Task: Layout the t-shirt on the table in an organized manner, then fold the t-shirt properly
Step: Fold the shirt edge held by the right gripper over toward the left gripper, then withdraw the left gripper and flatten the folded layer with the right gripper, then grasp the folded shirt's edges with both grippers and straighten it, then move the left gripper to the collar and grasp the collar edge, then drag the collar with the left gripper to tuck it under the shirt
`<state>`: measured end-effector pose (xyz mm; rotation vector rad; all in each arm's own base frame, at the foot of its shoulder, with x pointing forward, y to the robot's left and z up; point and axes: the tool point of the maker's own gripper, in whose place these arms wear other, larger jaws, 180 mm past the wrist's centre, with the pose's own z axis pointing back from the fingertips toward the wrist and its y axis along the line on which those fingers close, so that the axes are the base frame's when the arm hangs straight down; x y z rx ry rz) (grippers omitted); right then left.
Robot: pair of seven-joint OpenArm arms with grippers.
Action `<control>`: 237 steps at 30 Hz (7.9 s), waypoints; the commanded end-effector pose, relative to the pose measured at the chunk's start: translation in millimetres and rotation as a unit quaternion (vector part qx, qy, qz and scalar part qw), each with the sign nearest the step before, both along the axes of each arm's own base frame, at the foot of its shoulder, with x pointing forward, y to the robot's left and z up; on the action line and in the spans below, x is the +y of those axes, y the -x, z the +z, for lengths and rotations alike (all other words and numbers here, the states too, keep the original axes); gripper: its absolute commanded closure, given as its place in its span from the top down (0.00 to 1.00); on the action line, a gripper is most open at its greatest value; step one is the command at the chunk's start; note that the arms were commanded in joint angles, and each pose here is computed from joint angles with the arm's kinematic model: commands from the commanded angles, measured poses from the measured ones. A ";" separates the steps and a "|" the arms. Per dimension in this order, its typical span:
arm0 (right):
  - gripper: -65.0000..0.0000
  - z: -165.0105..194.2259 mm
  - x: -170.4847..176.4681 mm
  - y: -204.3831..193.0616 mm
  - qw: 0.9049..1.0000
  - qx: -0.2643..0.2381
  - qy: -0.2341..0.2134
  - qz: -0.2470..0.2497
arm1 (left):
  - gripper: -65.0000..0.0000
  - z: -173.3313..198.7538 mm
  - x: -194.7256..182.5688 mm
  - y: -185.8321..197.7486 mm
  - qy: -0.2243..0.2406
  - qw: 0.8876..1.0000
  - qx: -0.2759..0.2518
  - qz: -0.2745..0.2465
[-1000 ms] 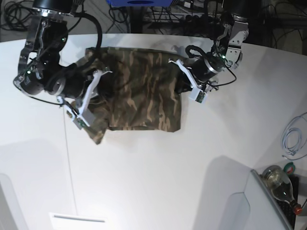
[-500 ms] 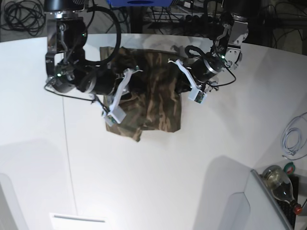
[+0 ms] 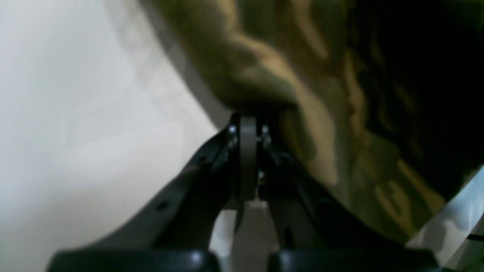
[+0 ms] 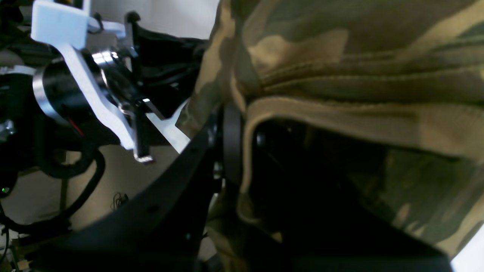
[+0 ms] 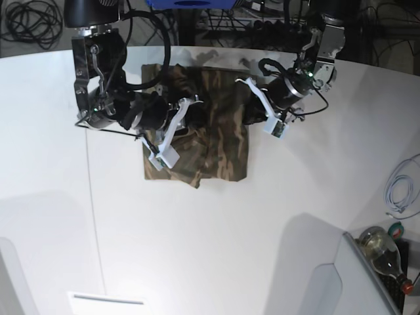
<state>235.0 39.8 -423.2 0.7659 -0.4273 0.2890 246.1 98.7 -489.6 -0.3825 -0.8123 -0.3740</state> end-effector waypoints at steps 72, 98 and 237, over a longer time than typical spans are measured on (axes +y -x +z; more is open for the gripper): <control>0.01 -31.6 71.5 30.8 0.987 0.010 0.119 0.108 | 0.00 74.9 267.3 81.1 -0.169 0.957 -0.031 0.232; 0.01 16.1 -47.2 66.0 0.989 0.016 0.133 -0.056 | 0.00 103.1 11.8 31.6 -0.025 0.996 -0.084 -0.013; 0.01 -13.3 -183.0 -15.3 0.937 -0.039 0.181 -0.297 | 0.00 18.8 -102.9 -43.6 -0.353 0.802 -0.157 -0.456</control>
